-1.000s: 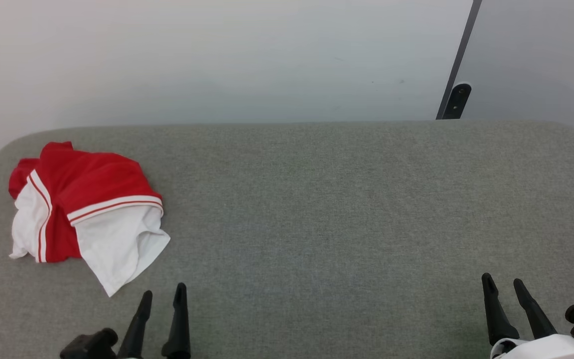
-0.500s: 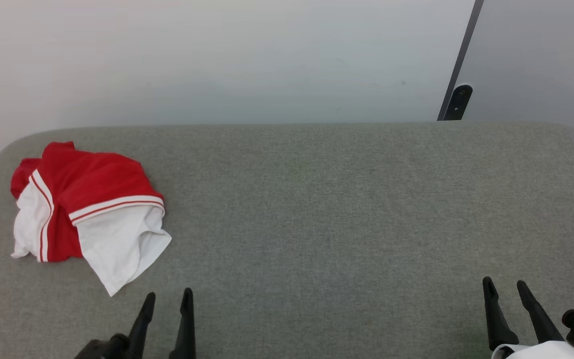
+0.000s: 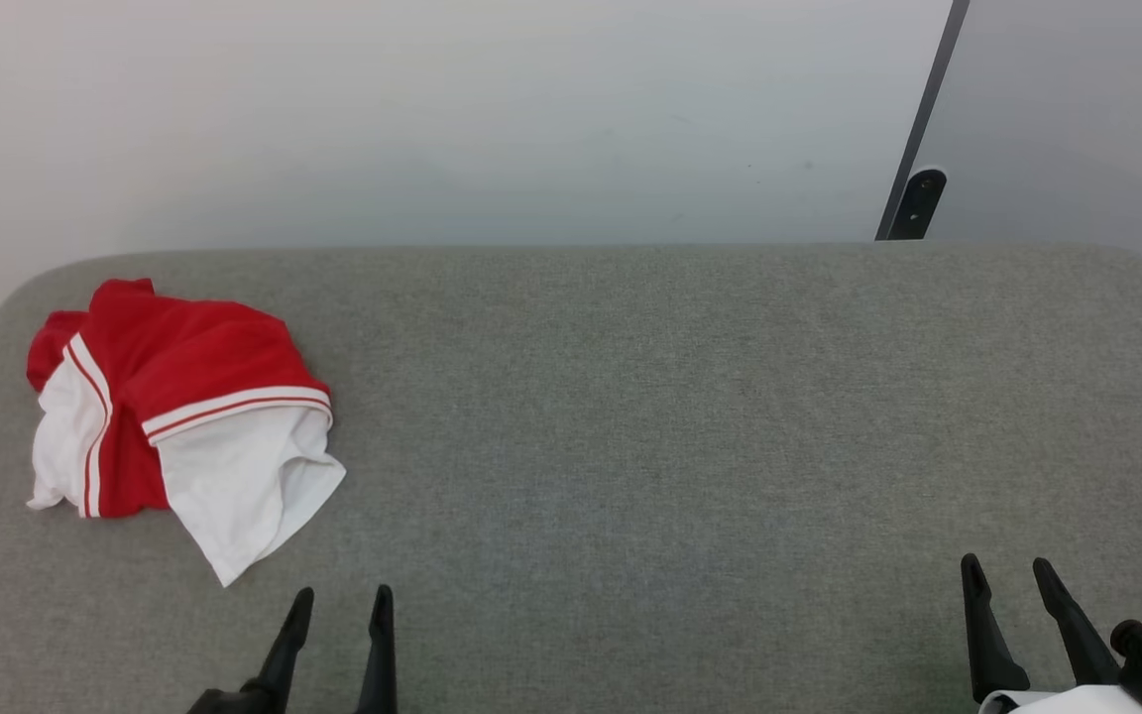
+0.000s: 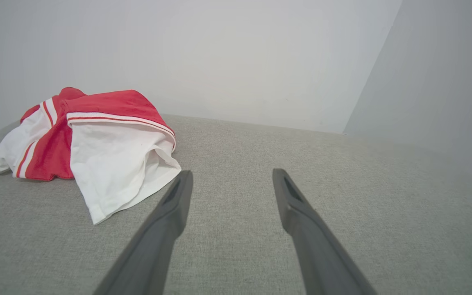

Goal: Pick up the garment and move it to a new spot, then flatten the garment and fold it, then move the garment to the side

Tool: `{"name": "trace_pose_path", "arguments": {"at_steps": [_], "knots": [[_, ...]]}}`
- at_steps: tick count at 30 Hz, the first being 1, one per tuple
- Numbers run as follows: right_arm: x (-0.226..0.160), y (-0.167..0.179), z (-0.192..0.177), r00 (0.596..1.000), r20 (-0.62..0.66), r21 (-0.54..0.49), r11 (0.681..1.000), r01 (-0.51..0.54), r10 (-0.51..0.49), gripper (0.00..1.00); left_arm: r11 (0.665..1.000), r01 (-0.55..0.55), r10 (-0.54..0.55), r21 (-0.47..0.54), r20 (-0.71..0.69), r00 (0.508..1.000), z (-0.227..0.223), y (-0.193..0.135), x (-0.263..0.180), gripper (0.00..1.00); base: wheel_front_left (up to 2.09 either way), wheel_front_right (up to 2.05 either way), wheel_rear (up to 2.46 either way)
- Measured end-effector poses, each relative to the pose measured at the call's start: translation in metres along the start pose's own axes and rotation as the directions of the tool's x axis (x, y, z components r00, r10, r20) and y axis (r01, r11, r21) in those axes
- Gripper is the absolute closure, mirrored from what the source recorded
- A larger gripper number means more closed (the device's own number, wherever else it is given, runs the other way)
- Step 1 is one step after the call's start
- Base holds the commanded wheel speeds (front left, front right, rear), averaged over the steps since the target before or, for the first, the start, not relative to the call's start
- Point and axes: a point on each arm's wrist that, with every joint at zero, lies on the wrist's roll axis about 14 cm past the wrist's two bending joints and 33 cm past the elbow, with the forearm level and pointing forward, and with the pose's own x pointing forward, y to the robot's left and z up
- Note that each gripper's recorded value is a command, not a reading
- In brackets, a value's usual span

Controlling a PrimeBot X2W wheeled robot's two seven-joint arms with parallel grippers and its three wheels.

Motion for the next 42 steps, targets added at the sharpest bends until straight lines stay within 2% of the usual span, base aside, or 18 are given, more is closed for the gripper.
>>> {"name": "trace_pose_path", "arguments": {"at_steps": [21,28,36,42], "knots": [[-0.001,0.004,-0.003,1.0,0.012,-0.07,0.998,-0.012,0.013,0.0,0.992,0.016,-0.015,0.125,-0.005,1.0,-0.006,-0.002,-0.008,0.0,0.0,0.0,0.0],[0.003,0.014,-0.004,0.999,0.012,-0.062,0.997,-0.039,0.04,0.0,0.994,-0.011,0.013,0.109,-0.012,1.0,-0.009,0.005,-0.014,0.0,0.0,0.0,0.0],[0.015,0.056,-0.014,0.985,-0.018,-0.055,0.984,-0.169,0.169,0.0,0.988,-0.133,0.133,0.083,0.002,0.991,-0.005,0.036,-0.032,0.0,0.0,0.0,0.0],[0.027,0.102,-0.024,0.95,-0.053,-0.061,0.948,-0.312,0.309,0.0,0.962,-0.261,0.26,0.076,0.027,0.965,0.002,0.067,-0.058,0.0,0.0,0.0,0.0]]}}
